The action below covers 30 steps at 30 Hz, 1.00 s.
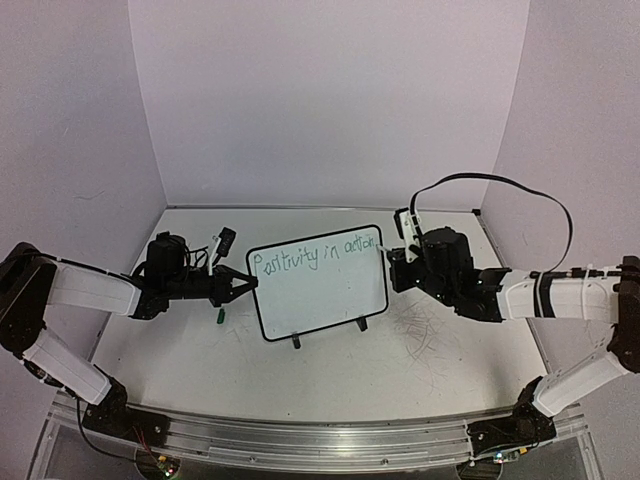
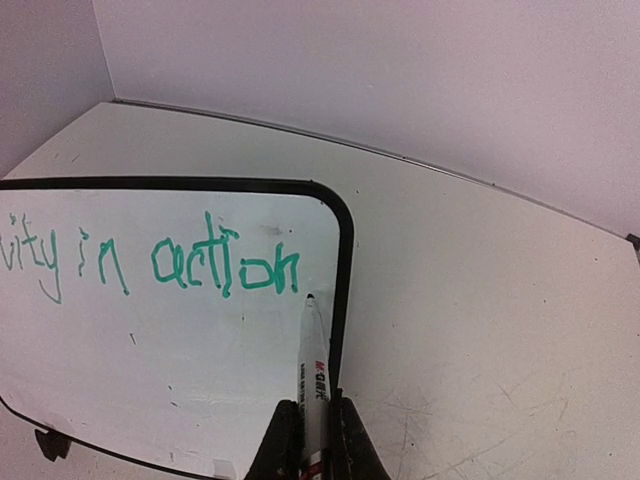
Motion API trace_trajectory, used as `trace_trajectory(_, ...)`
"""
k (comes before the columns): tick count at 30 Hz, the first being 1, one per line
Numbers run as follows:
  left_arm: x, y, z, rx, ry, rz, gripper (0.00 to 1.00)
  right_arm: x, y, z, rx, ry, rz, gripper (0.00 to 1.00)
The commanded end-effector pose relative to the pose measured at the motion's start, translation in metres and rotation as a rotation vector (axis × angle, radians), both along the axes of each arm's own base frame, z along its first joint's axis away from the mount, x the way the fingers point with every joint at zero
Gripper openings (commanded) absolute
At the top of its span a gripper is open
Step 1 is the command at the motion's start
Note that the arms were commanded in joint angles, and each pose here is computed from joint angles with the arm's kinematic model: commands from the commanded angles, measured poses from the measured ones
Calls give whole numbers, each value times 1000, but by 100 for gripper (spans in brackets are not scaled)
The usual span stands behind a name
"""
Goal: Write a sentence on the whiteboard
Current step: Write a sentence on the whiteboard, then put down the whiteboard on the whiteboard stand.
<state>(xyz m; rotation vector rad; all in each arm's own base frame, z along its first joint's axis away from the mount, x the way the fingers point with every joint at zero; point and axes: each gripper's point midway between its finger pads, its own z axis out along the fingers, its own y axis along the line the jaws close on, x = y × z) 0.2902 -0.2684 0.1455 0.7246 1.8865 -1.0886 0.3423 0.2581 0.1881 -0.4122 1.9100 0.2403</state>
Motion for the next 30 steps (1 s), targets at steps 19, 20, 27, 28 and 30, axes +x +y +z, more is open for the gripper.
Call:
trace_trajectory(19, 17, 8, -2, 64, -66, 75, 0, -8, 9, 68, 148, -106, 69, 0)
trace_trajectory(20, 17, 8, -3, 66, -65, 79, 0, -14, 4, 82, 184, -127, 71, 0)
trace_trajectory(27, 19, 15, -9, 89, -67, 119, 2, -30, -37, 128, 242, -231, -32, 0)
trace_trajectory(28, 20, 15, -9, 90, -67, 122, 3, -31, -41, 133, 242, -242, -44, 0)
trace_trajectory(30, 22, 15, -8, 90, -67, 128, 5, -33, -45, 142, 249, -261, -50, 0)
